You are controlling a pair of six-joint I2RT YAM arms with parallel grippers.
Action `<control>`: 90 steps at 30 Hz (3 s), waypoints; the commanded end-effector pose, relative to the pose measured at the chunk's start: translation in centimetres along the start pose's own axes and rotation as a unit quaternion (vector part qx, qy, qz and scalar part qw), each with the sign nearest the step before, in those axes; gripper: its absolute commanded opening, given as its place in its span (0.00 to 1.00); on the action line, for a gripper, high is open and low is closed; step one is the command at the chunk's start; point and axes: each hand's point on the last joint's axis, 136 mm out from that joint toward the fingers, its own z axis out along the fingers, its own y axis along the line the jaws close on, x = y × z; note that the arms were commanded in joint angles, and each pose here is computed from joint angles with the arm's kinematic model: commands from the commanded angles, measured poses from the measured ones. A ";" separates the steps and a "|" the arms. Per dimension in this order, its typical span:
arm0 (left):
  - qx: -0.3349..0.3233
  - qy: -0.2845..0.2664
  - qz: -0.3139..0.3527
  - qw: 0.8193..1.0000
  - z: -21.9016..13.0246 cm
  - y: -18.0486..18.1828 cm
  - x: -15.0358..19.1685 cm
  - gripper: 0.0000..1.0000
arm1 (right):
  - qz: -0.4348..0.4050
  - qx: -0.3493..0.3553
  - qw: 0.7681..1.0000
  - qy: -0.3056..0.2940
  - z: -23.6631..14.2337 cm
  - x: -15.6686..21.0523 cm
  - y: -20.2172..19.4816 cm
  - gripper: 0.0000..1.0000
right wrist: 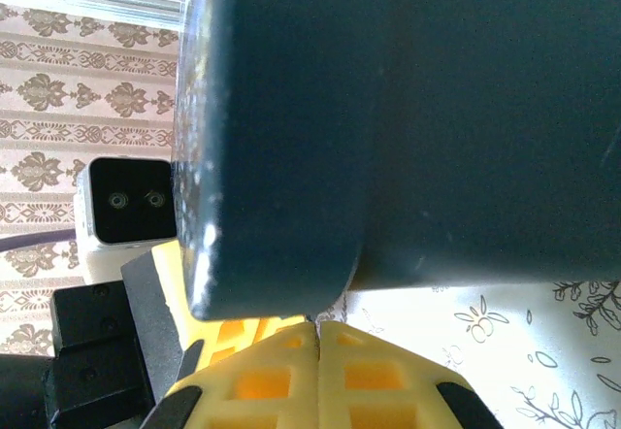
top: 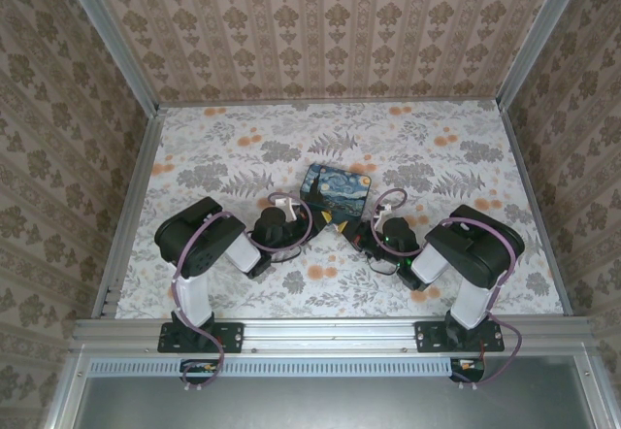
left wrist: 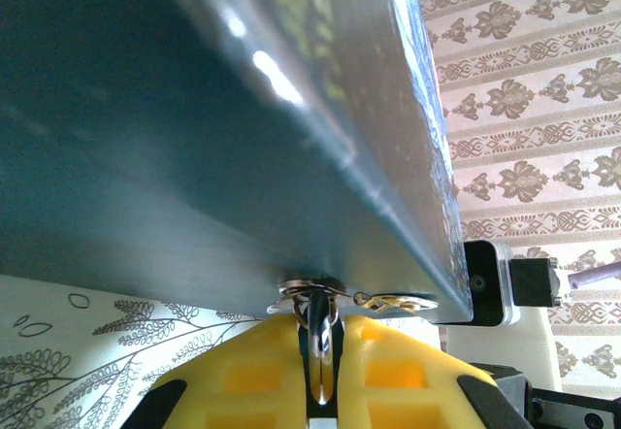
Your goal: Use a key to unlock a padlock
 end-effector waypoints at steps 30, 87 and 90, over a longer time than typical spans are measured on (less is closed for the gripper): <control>0.085 0.027 -0.032 0.996 -0.2 -6.1 0.7 0.00 | 0.010 -0.058 0.998 -0.024 1.1 -2.9 3.6 0.00; 0.077 0.073 -0.070 0.992 0.8 -5.3 2.6 0.00 | -0.123 -0.040 0.992 0.001 0.9 -2.9 6.7 0.00; 0.078 0.086 -0.075 0.990 0.6 -5.1 2.8 0.00 | -0.111 -0.035 0.993 -0.001 0.7 -2.7 6.3 0.00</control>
